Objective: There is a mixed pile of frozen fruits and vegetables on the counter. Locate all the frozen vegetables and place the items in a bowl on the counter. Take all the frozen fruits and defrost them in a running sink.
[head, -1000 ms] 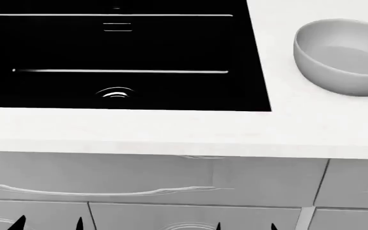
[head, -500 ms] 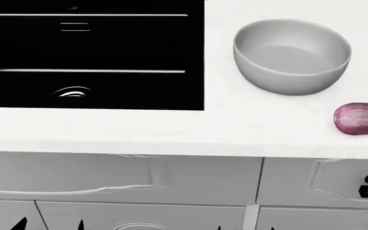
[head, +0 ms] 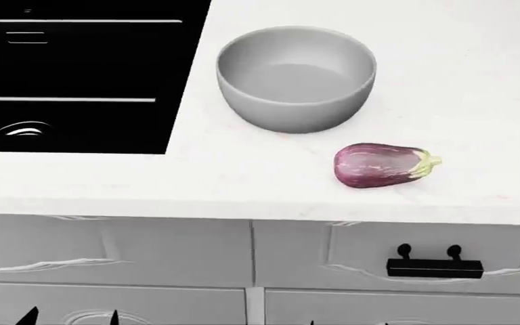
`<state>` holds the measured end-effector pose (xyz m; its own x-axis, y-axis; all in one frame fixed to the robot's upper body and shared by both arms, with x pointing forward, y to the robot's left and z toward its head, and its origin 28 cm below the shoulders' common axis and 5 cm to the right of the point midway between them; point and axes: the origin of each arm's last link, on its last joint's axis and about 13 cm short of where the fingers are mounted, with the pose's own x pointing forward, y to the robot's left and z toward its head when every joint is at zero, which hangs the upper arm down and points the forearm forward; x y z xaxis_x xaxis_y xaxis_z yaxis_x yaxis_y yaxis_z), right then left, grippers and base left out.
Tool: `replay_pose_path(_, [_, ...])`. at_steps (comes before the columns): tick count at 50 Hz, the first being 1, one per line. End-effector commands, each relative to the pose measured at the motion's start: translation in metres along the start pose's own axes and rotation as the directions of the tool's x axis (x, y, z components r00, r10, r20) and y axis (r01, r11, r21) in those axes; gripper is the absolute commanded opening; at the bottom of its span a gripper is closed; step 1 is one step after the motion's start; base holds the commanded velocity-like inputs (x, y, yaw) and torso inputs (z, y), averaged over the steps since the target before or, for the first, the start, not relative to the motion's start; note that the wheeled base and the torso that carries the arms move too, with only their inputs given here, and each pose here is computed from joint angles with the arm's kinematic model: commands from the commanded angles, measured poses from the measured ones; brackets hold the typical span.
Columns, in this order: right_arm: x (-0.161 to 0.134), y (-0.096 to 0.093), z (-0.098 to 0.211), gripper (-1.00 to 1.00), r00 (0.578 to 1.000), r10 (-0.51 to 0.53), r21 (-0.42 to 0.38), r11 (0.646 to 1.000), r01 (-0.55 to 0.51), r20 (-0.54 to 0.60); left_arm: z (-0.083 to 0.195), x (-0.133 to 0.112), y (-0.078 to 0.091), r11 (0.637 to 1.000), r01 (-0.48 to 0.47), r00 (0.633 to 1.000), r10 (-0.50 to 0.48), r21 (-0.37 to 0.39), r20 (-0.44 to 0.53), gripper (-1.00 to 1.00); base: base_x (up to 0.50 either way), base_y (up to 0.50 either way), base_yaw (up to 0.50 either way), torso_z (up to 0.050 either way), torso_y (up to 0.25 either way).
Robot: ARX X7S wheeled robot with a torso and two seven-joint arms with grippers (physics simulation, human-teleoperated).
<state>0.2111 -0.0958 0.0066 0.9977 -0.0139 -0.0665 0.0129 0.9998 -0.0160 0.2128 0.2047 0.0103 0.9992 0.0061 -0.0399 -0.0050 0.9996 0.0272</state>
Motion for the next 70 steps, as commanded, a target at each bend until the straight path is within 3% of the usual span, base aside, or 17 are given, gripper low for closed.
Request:
replay_pose_path(1, [0.000, 0.000, 0.000, 1.00, 1.000, -0.004, -0.001, 1.000, 0.004, -0.003, 0.000, 0.000, 0.000, 1.000, -0.001, 1.000, 0.001, -0.005, -0.006, 1.00, 0.00, -0.50, 0.00, 0.000, 0.000])
replay_pose_path(20, [0.000, 0.000, -0.001, 1.00, 1.000, -0.009, -0.002, 1.000, 0.009, -0.007, -0.002, 0.001, 0.003, 1.000, -0.006, 1.000, 0.006, -0.017, 0.004, 1.00, 0.00, -0.11, 0.00, 0.000, 0.000])
replay_pose_path(23, [0.001, 0.000, -0.001, 1.00, 1.000, -0.010, -0.004, 1.000, 0.010, -0.009, 0.001, 0.000, 0.003, 0.998, 0.028, 0.998, -0.025, -0.065, 0.058, 1.00, 0.00, 0.00, 0.00, 0.000, 0.000])
replay_pose_path(24, [0.001, 0.000, -0.001, 1.00, 1.000, -0.010, -0.005, 1.000, 0.010, -0.010, 0.003, -0.002, 0.002, 0.997, 0.043, 0.999, -0.042, -0.062, 0.019, 1.00, 0.00, 0.00, 0.00, 0.036, 0.000])
replay_pose_path(25, [0.001, 0.000, -0.001, 1.00, 1.000, -0.009, -0.006, 1.000, 0.009, -0.013, 0.005, -0.003, 0.003, 0.992, 0.060, 0.998, -0.057, -0.111, 0.028, 1.00, 0.00, 0.00, 0.00, 0.045, 0.000])
replay_pose_path(27, [0.001, 0.000, -0.001, 1.00, 1.000, -0.010, -0.007, 1.000, 0.009, -0.011, 0.009, -0.003, 0.003, 0.993, 0.072, 0.996, -0.068, -0.095, 0.050, 1.00, 0.00, 0.00, 0.00, 0.050, 0.000])
replay_pose_path(28, [0.002, -0.001, -0.001, 1.00, 1.000, -0.010, -0.007, 1.000, 0.010, -0.013, 0.010, -0.004, 0.003, 0.986, 0.094, 0.995, -0.086, -0.140, 0.059, 1.00, 0.00, 0.00, 0.00, 0.050, 0.000])
replay_pose_path(32, [0.002, -0.001, 0.000, 1.00, 1.000, -0.010, -0.008, 1.000, 0.010, -0.014, 0.007, -0.004, 0.002, 0.993, 0.092, 0.995, -0.087, -0.080, 0.058, 1.00, 0.00, 0.00, 0.00, 0.050, 0.000])
replay_pose_path(42, [0.002, -0.001, 0.000, 1.00, 1.000, -0.011, -0.009, 1.000, 0.011, -0.014, 0.006, -0.002, 0.001, 0.997, 0.067, 0.995, -0.065, -0.027, 0.074, 1.00, 0.00, 0.00, 0.00, 0.050, 0.000])
replay_pose_path(70, [0.000, -0.001, 0.000, 1.00, 1.000, -0.013, -0.008, 1.000, 0.013, -0.011, 0.006, -0.003, 0.002, 0.996, 0.076, 0.994, -0.073, -0.035, 0.078, 1.00, 0.00, 0.00, 0.00, 0.050, 0.000])
